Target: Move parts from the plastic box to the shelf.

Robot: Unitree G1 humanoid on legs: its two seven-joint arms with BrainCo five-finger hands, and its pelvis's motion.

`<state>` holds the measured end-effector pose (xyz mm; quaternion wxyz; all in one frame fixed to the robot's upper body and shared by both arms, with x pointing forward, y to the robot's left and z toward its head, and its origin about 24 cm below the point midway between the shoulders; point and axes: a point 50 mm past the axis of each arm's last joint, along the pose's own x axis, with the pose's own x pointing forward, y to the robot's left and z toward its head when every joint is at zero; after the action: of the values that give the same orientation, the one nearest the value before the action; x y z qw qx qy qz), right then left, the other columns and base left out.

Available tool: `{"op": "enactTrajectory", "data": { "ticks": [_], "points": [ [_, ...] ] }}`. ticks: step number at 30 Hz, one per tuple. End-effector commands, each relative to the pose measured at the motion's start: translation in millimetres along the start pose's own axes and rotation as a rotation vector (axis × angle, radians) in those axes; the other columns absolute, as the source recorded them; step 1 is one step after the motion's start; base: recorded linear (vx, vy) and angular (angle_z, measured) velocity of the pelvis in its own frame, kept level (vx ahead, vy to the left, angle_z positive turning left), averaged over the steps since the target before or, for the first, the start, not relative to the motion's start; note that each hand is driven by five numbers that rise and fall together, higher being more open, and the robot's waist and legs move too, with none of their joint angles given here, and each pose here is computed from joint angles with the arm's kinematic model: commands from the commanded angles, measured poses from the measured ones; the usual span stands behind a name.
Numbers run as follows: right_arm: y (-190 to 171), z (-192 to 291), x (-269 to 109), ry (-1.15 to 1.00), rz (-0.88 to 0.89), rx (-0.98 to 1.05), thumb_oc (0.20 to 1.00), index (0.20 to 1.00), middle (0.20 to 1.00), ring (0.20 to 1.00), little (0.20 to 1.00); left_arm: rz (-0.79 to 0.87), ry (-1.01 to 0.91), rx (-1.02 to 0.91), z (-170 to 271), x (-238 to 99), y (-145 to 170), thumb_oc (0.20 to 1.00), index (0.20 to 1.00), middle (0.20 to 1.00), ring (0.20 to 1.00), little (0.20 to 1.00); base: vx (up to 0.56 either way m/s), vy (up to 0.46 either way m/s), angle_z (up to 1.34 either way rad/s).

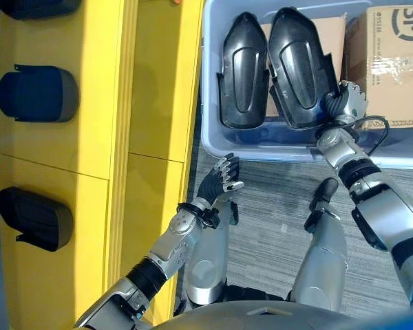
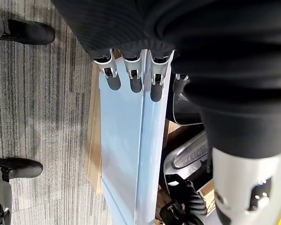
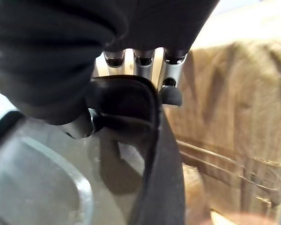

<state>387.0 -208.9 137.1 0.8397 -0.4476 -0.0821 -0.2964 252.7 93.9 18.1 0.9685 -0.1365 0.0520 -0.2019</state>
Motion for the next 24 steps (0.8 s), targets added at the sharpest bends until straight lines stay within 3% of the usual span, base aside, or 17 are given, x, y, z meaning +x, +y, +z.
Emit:
{"op": "enactTrajectory", "data": {
  "ticks": [1,5,14,24],
  "points": [
    [-26.6,12.4,13.4,-0.115,-0.173,0.065,0.2,0.2,0.2,0.2,0.2,-0.027,-0.082,0.007,12.3,-1.3,-3.5,1.0,1.0,1.0,1.0,1.0,0.01,0.018,-0.08],
    [-32.7,21.5,2.4,-0.145,-0.221,0.223,0.2,0.2,0.2,0.2,0.2,0.047,-0.04,0.016,-1.6,-8.2,6.8,1.0,1.0,1.0,1.0,1.0,0.03,0.034,-0.19],
    [-37.8,15.5,-4.7,-0.078,-0.191,0.341,0.2,0.2,0.2,0.2,0.2,0.122,-0.049,-0.054,-12.2,-24.4,21.7,1.0,1.0,1.0,1.0,1.0,0.06,-0.005,-0.13],
    [-27.1,-3.1,-9.6,0.012,-0.109,0.295,0.2,0.2,0.2,0.2,0.2,0.094,0.0,-0.009,-22.8,-33.8,17.0,1.0,1.0,1.0,1.0,1.0,0.1,-0.019,-0.01]
  ]
}}
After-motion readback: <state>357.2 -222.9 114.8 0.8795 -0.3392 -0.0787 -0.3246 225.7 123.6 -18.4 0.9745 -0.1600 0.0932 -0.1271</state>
